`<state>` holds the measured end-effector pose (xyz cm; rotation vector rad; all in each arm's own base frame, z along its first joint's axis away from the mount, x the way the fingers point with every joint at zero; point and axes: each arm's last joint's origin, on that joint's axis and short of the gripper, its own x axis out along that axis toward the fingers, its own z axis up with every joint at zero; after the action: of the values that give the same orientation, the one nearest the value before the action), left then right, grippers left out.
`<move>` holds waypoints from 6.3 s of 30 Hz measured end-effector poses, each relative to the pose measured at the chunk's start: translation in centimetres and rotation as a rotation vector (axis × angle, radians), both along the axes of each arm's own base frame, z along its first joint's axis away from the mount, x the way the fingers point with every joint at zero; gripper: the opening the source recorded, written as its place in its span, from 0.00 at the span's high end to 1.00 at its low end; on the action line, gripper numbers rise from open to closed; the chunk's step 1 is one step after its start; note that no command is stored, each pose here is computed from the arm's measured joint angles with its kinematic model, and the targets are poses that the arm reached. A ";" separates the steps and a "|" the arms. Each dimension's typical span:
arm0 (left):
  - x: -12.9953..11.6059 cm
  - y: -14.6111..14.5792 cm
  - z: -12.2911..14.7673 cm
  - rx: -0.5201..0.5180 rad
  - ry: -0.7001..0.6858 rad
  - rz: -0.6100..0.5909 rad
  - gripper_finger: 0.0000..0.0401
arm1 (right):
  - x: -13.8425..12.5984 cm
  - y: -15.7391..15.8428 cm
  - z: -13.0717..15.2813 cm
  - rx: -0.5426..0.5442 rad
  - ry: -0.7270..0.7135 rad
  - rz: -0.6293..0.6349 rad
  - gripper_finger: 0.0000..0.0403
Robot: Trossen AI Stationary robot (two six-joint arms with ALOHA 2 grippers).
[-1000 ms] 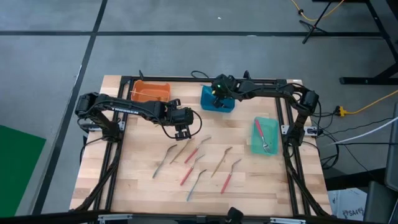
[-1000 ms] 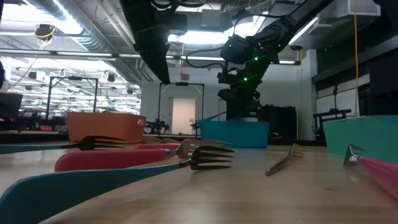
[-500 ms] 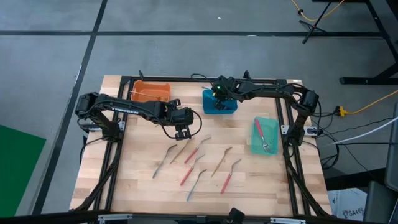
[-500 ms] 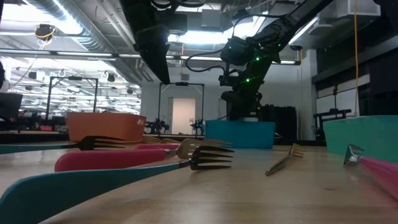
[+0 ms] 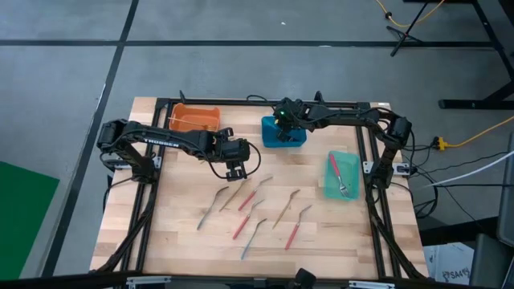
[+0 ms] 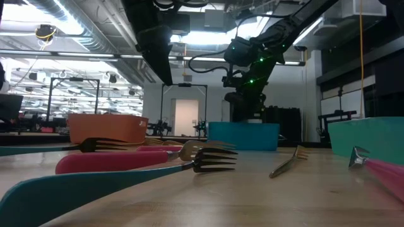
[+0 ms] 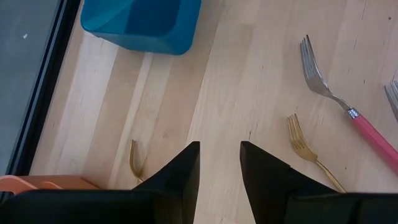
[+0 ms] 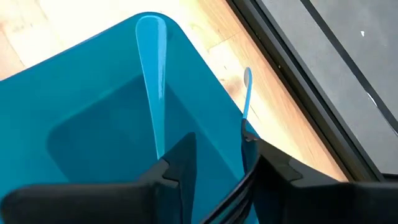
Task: Sort silverware by color (type)
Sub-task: Put the blue fork into the blue bin, then put the gold fork into the orange bin
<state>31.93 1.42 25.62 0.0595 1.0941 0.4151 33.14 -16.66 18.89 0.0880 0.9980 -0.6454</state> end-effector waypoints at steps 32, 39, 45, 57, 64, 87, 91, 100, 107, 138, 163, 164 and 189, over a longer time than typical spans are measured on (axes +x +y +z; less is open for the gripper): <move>0.0 0.0 0.0 0.000 0.000 0.000 0.73 | -0.6 0.2 2.3 -0.047 -0.048 -0.013 0.99; 0.0 0.0 0.0 0.000 0.000 0.000 0.73 | -2.8 1.7 6.5 0.032 -0.141 0.035 0.99; 0.0 0.0 0.0 0.000 0.000 0.000 0.73 | -3.6 3.5 6.4 0.081 -0.151 0.088 1.00; 0.0 0.0 0.0 0.000 0.000 0.000 0.73 | -3.9 4.4 2.0 0.049 -0.242 0.117 1.00; 0.0 0.0 0.0 0.000 0.000 0.000 0.73 | -4.0 4.5 1.3 0.039 -0.264 0.146 0.99; 0.0 0.0 0.0 0.000 0.000 -0.001 0.73 | -4.0 4.4 1.3 0.001 -0.251 0.114 0.90; 0.0 0.0 0.0 0.000 0.000 -0.001 0.73 | -4.0 4.4 1.3 0.001 -0.251 0.114 0.80; 0.0 0.0 0.0 0.000 0.000 0.000 0.73 | -4.0 4.4 1.3 0.001 -0.251 0.114 0.65; 0.0 0.0 0.0 0.000 0.000 -0.001 0.73 | -4.1 4.4 1.7 -0.022 -0.220 0.151 0.66; -5.5 3.6 -8.9 -0.134 0.156 0.516 0.73 | -3.7 4.3 5.7 0.022 -0.141 0.160 0.66; -8.3 6.2 -12.8 -0.173 0.121 0.629 0.73 | -3.7 4.3 5.7 0.023 -0.141 0.160 0.66; -8.3 6.2 -12.8 -0.175 0.121 0.629 0.73 | -3.7 4.3 5.7 0.023 -0.141 0.160 0.66; -8.2 6.1 -12.9 -0.193 0.119 0.622 0.95 | -3.7 4.3 5.7 0.023 -0.141 0.160 0.66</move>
<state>23.70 7.55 12.71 -0.4421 1.2561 0.8665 29.42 -12.40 24.60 0.0715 0.8668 -0.4745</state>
